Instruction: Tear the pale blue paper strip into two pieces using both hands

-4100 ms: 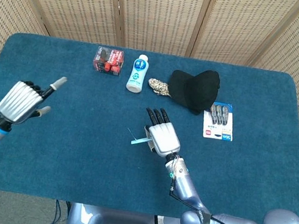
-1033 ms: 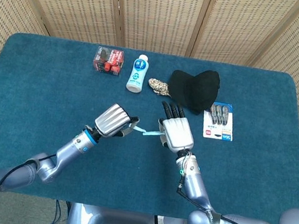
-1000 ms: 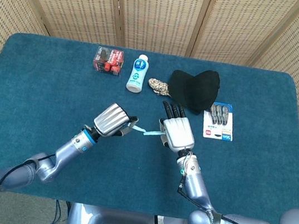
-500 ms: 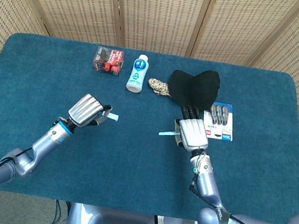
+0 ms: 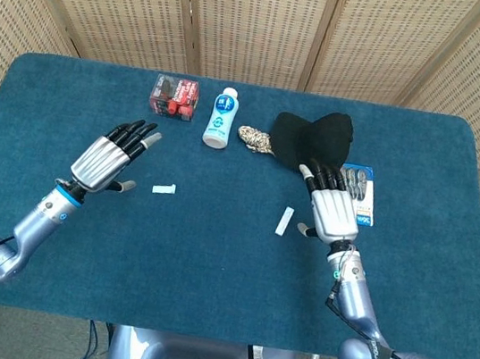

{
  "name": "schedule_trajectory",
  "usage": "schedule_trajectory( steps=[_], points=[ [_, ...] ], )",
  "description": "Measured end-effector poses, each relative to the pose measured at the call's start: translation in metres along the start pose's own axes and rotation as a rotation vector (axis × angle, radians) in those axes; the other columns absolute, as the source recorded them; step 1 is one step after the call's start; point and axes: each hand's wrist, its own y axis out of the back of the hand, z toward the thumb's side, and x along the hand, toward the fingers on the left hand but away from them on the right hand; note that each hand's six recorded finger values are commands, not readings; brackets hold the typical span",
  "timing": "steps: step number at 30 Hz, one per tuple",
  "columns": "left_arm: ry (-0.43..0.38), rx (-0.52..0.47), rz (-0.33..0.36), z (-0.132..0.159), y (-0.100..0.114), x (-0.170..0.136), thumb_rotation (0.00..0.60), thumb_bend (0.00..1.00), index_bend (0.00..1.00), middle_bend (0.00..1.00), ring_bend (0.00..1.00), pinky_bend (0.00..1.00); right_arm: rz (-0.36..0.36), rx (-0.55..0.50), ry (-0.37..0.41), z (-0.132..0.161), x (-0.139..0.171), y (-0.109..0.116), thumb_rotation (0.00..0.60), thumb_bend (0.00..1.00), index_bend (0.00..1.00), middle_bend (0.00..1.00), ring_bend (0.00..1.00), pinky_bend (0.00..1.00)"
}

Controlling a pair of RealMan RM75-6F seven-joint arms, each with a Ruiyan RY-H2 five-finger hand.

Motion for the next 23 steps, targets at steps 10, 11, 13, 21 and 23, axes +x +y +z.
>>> schedule_trajectory(
  steps=[10,11,13,21,23],
  points=[
    [0.216,-0.045,0.071,-0.059,0.051,-0.093,0.600,0.00,0.00,0.00,0.00,0.00,-0.105,0.038,-0.030,-0.076,0.035,0.016,0.600,0.00,0.00,0.00,0.00,0.00],
    [0.261,-0.070,0.077,-0.066,0.052,-0.110,0.600,0.00,0.00,0.00,0.00,0.00,-0.119,0.041,-0.044,-0.090,0.043,0.016,0.600,0.00,0.00,0.00,0.00,0.00],
    [0.328,-0.115,0.078,-0.071,0.052,-0.137,0.600,0.00,0.00,0.00,0.00,0.00,-0.156,0.042,-0.070,-0.119,0.068,0.016,0.600,0.00,0.00,0.00,0.00,0.00],
    [0.620,-0.289,0.050,-0.073,0.054,-0.245,0.600,0.00,0.00,0.00,0.00,0.00,-0.229,0.008,-0.079,-0.157,0.165,0.011,0.600,0.00,0.00,0.00,0.00,0.00],
    [0.630,-0.301,0.047,-0.071,0.053,-0.253,0.600,0.00,0.00,0.00,0.00,0.00,-0.233,0.017,-0.072,-0.156,0.177,0.012,0.600,0.00,0.00,0.00,0.00,0.00]
  ],
)
